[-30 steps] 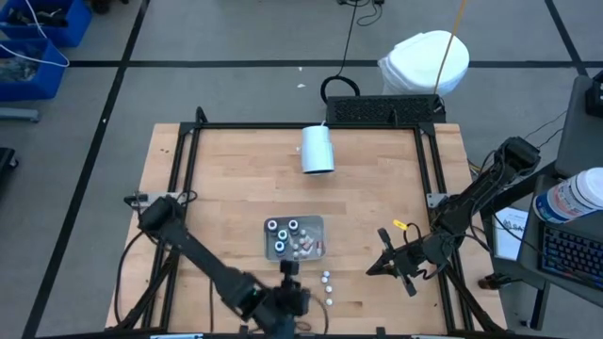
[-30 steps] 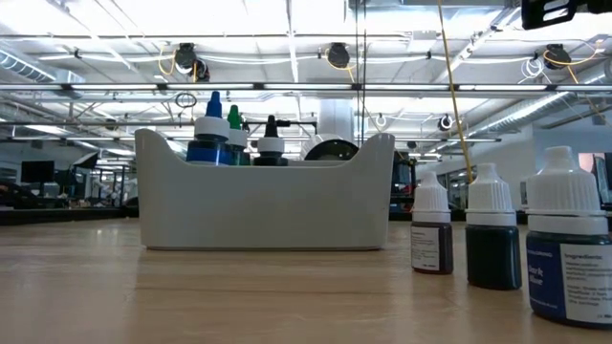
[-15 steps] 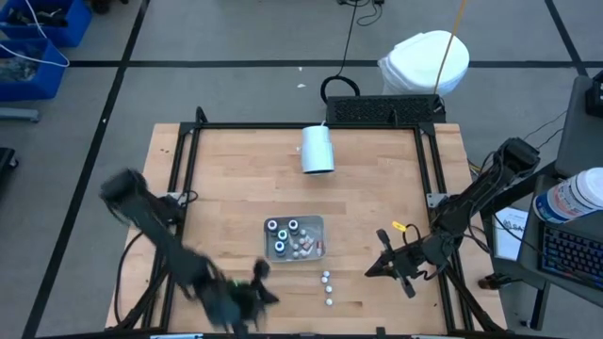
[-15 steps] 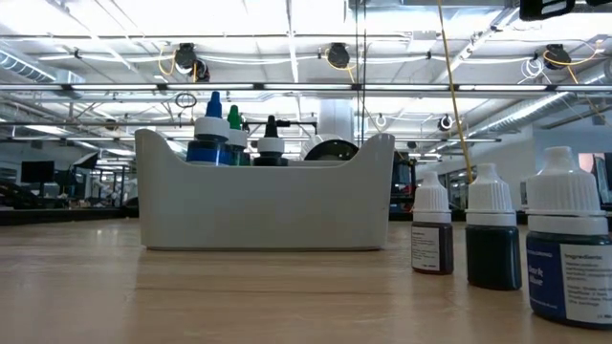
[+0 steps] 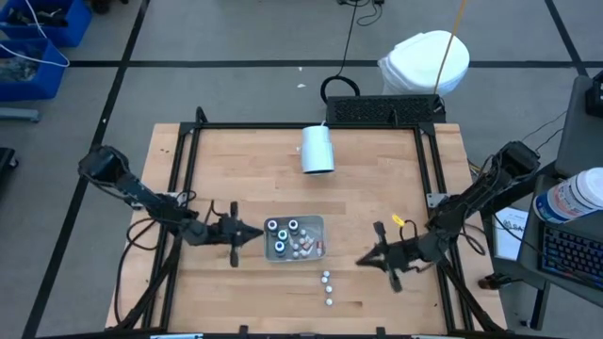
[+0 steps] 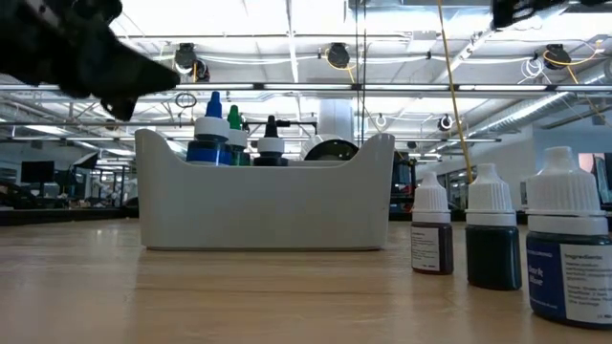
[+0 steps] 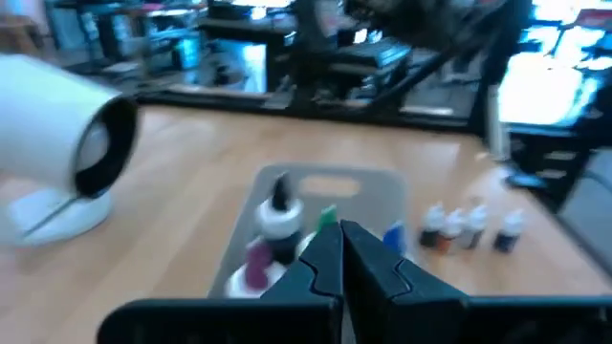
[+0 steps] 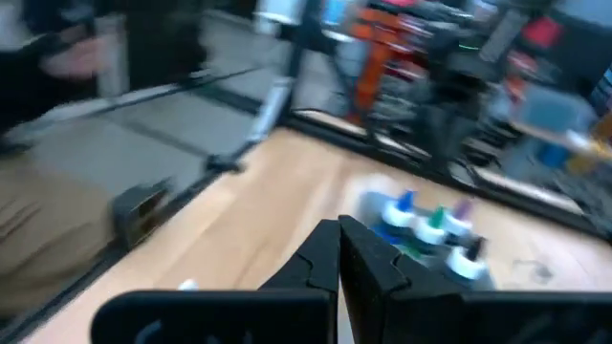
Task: Pick & Place food coloring
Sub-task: Put the small blue food coloring bottle into the gray bin
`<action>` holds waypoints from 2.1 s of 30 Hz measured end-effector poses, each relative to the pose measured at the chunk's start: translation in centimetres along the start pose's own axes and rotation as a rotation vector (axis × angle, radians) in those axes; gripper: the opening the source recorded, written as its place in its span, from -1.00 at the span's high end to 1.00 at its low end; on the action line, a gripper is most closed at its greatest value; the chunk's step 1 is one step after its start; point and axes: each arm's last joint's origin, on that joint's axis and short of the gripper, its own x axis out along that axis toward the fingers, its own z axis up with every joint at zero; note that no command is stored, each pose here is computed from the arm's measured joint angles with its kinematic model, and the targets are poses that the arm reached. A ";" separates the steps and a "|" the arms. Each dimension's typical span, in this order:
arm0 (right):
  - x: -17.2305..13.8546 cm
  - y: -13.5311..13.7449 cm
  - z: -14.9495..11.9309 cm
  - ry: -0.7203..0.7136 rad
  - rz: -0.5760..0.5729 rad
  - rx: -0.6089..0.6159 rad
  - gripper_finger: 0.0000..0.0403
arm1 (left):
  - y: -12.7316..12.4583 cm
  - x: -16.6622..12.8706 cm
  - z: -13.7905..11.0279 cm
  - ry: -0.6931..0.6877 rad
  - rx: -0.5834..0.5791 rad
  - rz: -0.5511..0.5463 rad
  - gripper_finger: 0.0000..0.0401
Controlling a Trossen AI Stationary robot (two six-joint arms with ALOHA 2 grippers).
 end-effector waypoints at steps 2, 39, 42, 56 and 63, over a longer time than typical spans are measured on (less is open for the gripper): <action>1.1 -0.5 0.8 0.039 -0.047 0.054 1.00 | 0.2 -0.2 -0.5 0.016 0.012 0.018 0.92; 18.3 8.4 7.9 0.965 0.239 0.163 0.74 | 0.5 -0.3 -0.7 0.017 0.358 0.036 0.76; 18.6 7.7 7.1 0.987 0.277 0.136 0.55 | 0.5 -0.3 -0.7 0.017 0.340 0.036 0.76; 19.3 8.0 3.2 0.905 0.437 -0.096 0.00 | 0.5 -0.3 -0.8 0.029 0.255 0.037 0.76; 19.1 8.0 2.1 0.914 0.457 -0.145 0.06 | 0.5 -0.3 -0.8 0.028 0.214 0.038 0.76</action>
